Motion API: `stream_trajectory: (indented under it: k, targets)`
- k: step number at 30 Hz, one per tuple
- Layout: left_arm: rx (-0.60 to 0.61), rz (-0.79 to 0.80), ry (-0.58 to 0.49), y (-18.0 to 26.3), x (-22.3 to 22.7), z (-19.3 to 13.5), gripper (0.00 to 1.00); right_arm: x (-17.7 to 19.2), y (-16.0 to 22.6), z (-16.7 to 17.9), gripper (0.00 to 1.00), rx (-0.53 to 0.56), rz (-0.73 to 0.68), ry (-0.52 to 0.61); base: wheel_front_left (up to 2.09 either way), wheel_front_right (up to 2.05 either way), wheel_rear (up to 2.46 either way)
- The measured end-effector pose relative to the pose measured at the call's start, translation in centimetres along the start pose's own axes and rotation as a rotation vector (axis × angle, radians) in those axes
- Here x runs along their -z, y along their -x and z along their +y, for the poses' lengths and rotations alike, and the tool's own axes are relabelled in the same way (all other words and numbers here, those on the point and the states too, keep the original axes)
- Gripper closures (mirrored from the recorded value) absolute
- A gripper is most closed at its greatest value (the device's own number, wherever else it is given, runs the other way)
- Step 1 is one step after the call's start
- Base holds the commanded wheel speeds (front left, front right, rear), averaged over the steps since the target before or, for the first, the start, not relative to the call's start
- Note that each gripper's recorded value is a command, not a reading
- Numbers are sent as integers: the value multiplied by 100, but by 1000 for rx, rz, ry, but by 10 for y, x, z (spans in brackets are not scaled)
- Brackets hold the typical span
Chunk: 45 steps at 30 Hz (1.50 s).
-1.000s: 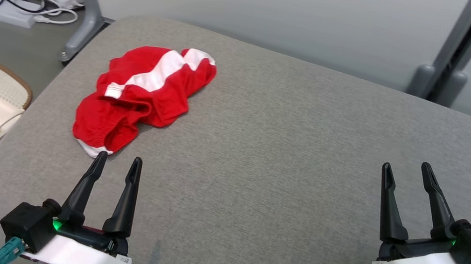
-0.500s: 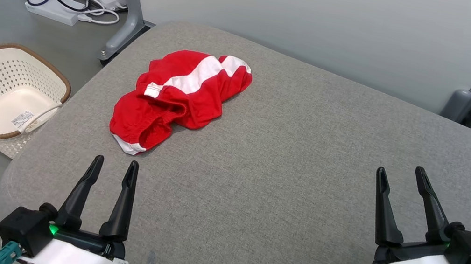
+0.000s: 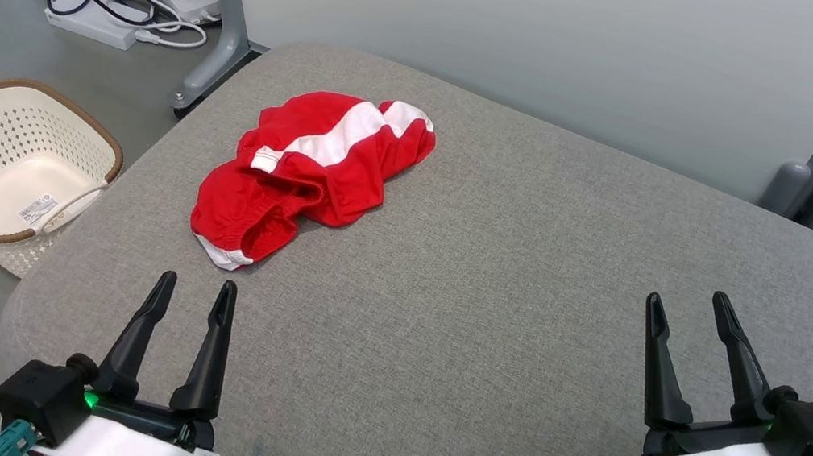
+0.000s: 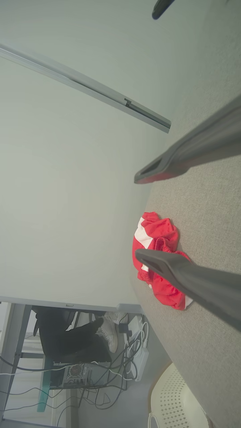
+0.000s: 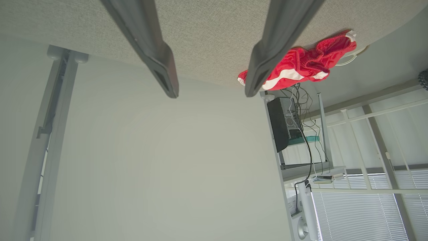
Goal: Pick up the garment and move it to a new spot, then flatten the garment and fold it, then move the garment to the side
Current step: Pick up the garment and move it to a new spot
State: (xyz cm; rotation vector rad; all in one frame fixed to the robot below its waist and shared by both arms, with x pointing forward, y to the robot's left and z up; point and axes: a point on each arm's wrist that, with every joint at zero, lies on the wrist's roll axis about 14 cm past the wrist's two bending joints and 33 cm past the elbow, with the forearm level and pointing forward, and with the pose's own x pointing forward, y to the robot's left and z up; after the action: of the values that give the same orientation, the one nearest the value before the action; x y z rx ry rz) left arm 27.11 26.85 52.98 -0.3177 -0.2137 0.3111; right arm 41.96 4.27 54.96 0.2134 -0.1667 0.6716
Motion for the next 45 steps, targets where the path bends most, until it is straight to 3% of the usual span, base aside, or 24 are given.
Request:
stream_trajectory:
  k: [14,23,34,45]
  targets:
    - [-23,-27,-22,-29,-9,7,0,8,-12,-11,0,-5,-4,-3,0,0,0]
    - [-104,23,-117,-85,2,47,0,11,-27,-28,0,-1,-33,-6,0,0,0]
    - [-111,324,-183,-172,51,67,0,13,-32,-54,0,6,-30,29,0,0,0]
    - [-130,652,-122,-209,127,65,0,25,-14,-92,0,98,4,55,0,0,0]
